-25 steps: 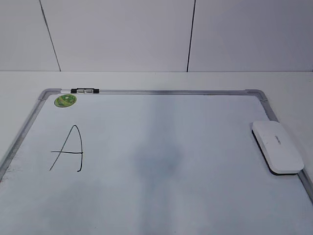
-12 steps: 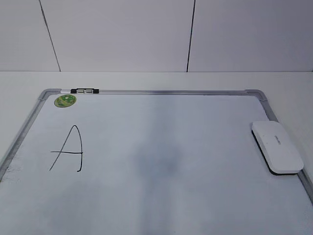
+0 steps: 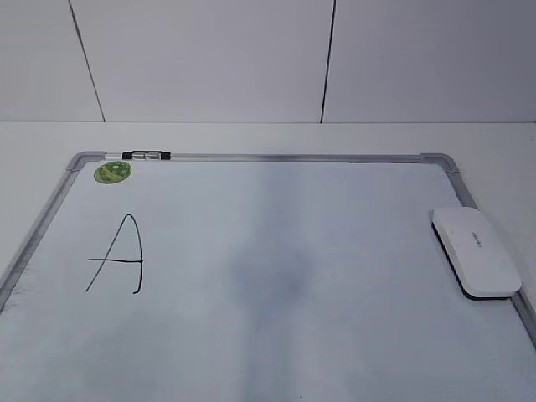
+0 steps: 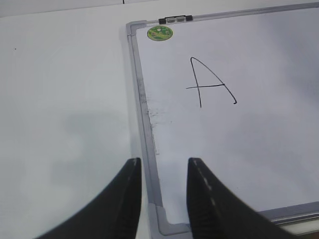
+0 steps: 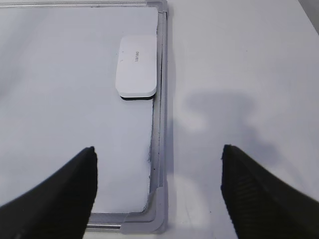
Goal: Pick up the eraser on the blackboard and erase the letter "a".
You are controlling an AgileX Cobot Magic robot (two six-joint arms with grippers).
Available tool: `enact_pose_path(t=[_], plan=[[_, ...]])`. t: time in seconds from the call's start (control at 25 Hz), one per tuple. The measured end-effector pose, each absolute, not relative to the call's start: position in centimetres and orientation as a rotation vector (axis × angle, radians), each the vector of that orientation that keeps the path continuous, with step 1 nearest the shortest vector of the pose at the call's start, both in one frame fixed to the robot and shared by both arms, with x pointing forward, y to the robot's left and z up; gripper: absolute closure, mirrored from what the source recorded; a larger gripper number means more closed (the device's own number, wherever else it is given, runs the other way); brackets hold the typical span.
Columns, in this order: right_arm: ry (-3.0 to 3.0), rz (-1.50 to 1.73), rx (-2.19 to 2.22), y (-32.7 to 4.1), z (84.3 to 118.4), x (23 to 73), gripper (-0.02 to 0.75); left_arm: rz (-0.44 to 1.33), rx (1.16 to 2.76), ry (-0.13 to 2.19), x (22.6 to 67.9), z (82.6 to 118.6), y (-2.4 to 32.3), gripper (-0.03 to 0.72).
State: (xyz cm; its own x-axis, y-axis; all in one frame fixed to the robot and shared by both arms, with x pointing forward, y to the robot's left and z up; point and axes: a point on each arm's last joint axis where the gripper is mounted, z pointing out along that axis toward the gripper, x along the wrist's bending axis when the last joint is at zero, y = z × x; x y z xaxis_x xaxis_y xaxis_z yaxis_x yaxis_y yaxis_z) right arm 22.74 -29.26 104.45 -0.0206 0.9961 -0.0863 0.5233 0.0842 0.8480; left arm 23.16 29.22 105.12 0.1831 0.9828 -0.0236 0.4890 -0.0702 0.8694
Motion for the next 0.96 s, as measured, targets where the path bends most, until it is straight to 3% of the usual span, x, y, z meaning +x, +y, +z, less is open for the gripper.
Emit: enact_pose_path(t=[0.96], plan=[[1.638, 0.826, 1.529, -29.26, 104.45, 22.74, 0.146, 0.796, 1.677, 1.413, 23.16, 105.12, 29.22, 0.454]])
